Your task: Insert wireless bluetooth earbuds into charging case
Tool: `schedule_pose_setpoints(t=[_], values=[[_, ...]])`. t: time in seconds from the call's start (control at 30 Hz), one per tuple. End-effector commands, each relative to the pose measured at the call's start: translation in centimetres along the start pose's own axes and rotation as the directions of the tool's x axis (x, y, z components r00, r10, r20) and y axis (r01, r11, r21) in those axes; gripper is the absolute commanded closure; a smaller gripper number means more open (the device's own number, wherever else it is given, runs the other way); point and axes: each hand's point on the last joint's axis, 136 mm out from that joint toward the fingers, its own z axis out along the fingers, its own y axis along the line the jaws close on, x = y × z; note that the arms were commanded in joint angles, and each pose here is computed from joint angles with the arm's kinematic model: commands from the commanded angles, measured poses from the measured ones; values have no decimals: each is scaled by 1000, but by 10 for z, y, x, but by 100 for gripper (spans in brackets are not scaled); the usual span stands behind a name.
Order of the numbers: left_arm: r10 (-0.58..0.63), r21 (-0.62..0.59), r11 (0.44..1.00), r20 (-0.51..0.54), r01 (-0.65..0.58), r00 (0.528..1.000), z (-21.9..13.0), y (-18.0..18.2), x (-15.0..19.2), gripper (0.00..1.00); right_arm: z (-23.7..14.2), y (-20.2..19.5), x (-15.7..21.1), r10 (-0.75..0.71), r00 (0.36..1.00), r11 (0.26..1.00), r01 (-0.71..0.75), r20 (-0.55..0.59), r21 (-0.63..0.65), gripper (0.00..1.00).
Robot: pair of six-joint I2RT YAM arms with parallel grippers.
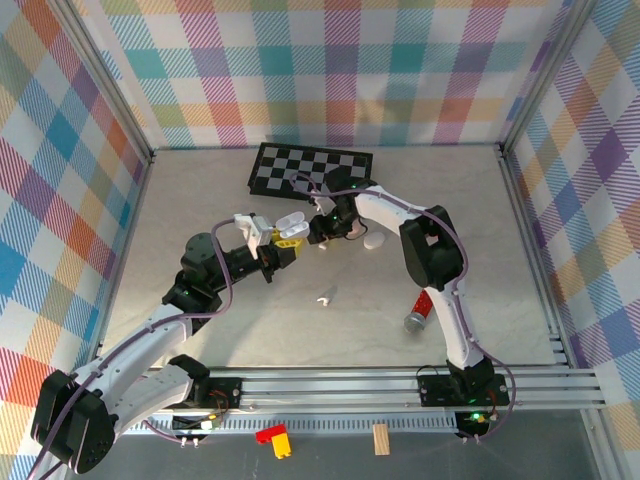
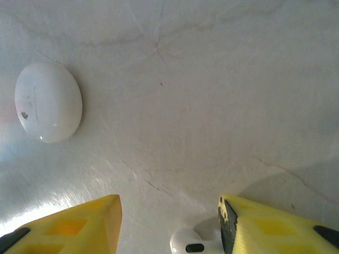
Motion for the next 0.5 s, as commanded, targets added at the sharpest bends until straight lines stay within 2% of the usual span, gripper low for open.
schedule_pose_setpoints(t=[0.0,0.47], values=[[23,17,1000,19,-24,1000,-1,-3,-6,100,-12,9,25,14,998,1000,-14,-55,-13,53],[20,30,999,17,-21,1000,3,-2,-5,100,-3,-6,39,59,995,997,-56,-79,50,77]])
